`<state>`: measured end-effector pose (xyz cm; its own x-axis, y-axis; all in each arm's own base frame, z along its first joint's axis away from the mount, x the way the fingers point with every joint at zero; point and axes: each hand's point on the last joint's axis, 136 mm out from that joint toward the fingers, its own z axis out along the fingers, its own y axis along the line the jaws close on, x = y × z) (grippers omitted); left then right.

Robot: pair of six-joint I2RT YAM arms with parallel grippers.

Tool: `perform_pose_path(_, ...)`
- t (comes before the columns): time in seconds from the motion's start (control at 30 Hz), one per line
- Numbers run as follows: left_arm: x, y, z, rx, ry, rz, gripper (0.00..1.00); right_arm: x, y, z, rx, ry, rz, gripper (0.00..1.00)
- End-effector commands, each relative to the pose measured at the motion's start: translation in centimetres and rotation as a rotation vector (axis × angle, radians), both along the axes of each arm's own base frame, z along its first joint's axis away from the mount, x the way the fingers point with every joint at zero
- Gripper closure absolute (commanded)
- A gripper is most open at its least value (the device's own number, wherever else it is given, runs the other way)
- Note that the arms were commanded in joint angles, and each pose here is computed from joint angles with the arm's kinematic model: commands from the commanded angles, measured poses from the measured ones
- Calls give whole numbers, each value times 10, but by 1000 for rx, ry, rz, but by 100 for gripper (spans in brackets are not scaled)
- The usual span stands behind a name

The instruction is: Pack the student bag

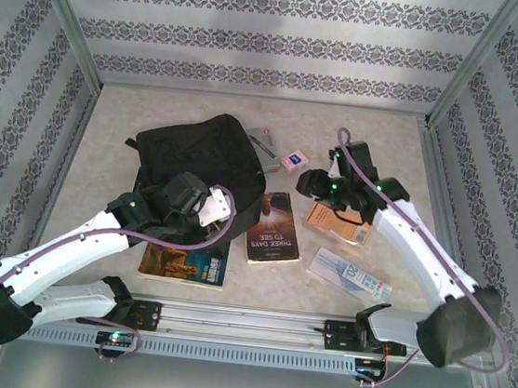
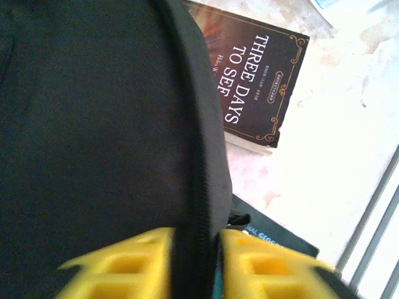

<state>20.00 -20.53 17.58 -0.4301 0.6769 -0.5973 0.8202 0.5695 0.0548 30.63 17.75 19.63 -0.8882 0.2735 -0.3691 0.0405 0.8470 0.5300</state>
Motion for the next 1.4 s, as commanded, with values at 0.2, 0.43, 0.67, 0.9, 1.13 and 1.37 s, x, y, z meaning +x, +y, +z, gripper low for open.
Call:
perform_pose_path(0.2,-9,-10,44,-191,29,74,29,42,54,3,8,39,183,38)
perform_pose_path(0.43,45,-1,56,-511,111,507,46,71,92,-28,-38,111,300,40)
perform_pose_path(0.67,74,11,38,-681,251,732,45,99,117,-54,-16,142,345,42)
perform_pose_path(0.9,91,24,25,-685,256,822,46,106,142,-68,105,191,390,70)
perform_pose_path(1.13,114,19,16,-703,321,887,44,110,143,-59,206,183,342,100)
perform_pose_path(1.37,137,-14,20,-838,465,873,40,108,147,-31,406,140,256,100)
